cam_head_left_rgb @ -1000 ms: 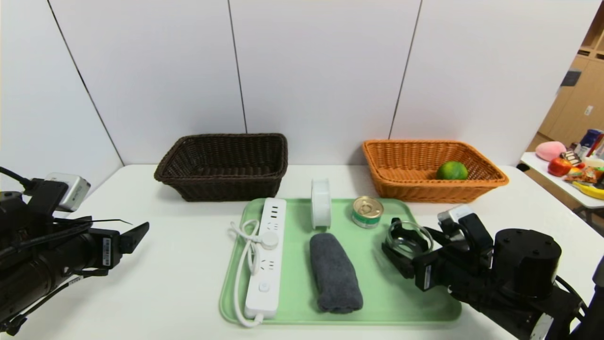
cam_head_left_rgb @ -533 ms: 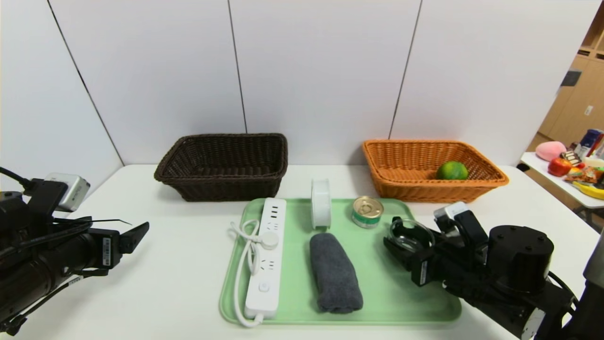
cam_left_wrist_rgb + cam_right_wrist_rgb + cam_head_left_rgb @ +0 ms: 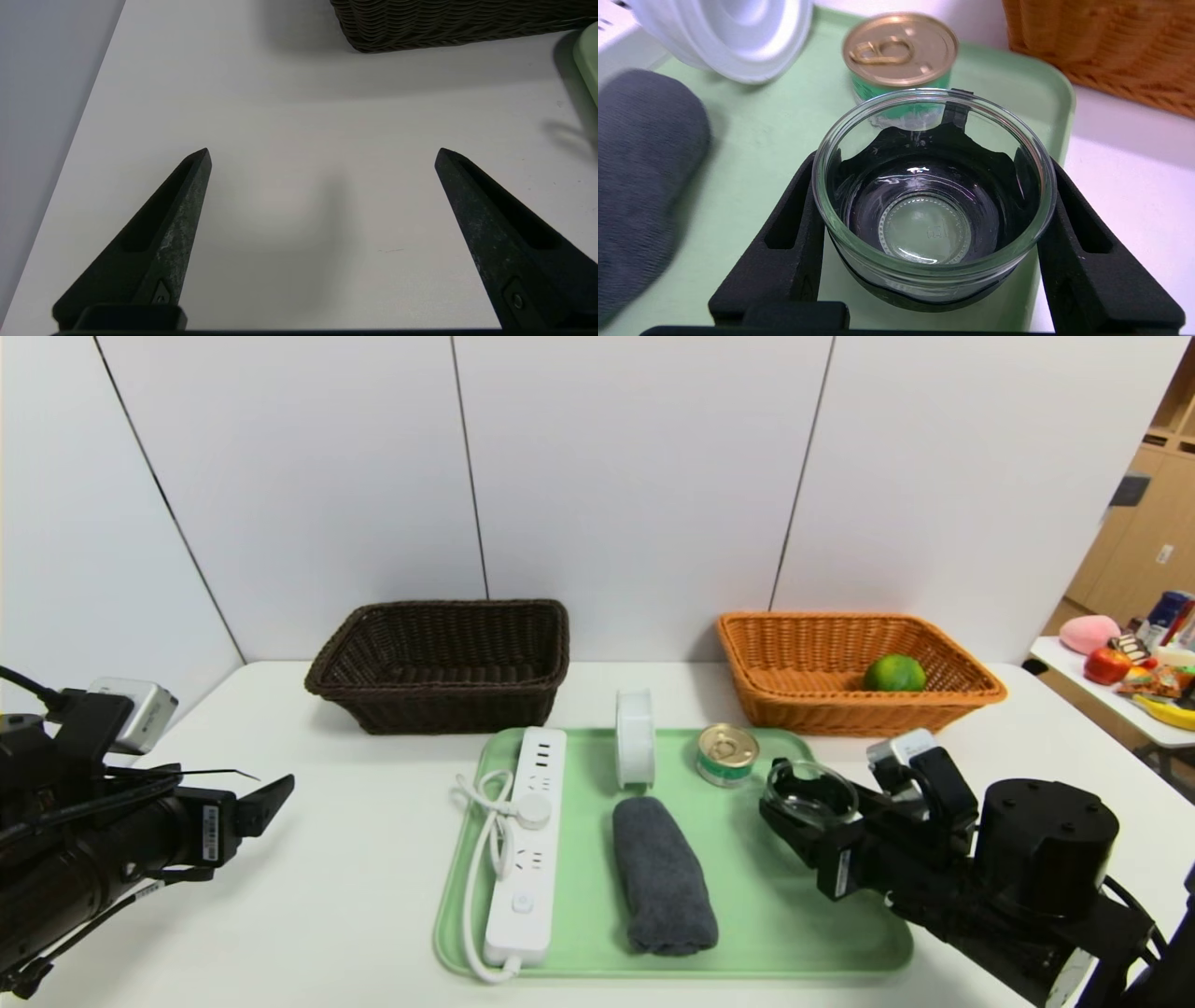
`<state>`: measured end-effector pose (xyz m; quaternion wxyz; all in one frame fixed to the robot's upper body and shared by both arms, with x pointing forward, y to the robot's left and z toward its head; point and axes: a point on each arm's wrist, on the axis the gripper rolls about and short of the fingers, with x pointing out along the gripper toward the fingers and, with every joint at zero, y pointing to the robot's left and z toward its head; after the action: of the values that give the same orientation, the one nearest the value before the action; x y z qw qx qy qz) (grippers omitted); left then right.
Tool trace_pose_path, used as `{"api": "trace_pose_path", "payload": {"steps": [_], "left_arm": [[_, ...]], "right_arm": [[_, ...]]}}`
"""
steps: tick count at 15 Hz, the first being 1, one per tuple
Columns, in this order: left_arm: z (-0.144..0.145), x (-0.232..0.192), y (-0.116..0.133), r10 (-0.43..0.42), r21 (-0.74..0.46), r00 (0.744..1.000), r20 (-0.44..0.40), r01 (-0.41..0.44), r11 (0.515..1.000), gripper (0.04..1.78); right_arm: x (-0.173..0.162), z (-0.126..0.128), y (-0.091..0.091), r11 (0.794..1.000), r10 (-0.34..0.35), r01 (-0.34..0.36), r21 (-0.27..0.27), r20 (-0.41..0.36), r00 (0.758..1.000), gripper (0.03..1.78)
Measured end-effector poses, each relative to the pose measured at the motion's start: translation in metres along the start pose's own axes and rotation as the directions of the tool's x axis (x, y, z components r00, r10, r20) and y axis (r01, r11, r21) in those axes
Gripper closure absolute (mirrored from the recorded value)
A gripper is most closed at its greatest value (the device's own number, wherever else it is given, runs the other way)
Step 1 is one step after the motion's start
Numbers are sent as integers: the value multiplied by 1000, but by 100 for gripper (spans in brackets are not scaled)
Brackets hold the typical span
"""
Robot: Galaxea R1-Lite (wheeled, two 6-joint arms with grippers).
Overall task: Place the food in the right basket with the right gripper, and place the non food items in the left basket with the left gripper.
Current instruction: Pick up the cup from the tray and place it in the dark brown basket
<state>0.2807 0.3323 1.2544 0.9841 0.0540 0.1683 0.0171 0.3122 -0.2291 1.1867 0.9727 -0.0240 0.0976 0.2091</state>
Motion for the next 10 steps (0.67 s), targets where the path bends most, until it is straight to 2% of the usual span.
{"api": "trace_pose_path", "payload": {"steps": [2,5,10], "left_arm": [[0,0,0,-1,0,1000,-1,1,1000,13],[0,0,0,1,0,1000,-2,-1,1000,13],[0,-1,0,2,2,1000,3,-2,1000,13]], "right_arm": [[-7,16,7,999,35,-34,-21,72,997,58],[-10,47,19,992,90,-70,-102,199,976,59],[2,114,37,985,147,-116,-125,283,948,59]]}}
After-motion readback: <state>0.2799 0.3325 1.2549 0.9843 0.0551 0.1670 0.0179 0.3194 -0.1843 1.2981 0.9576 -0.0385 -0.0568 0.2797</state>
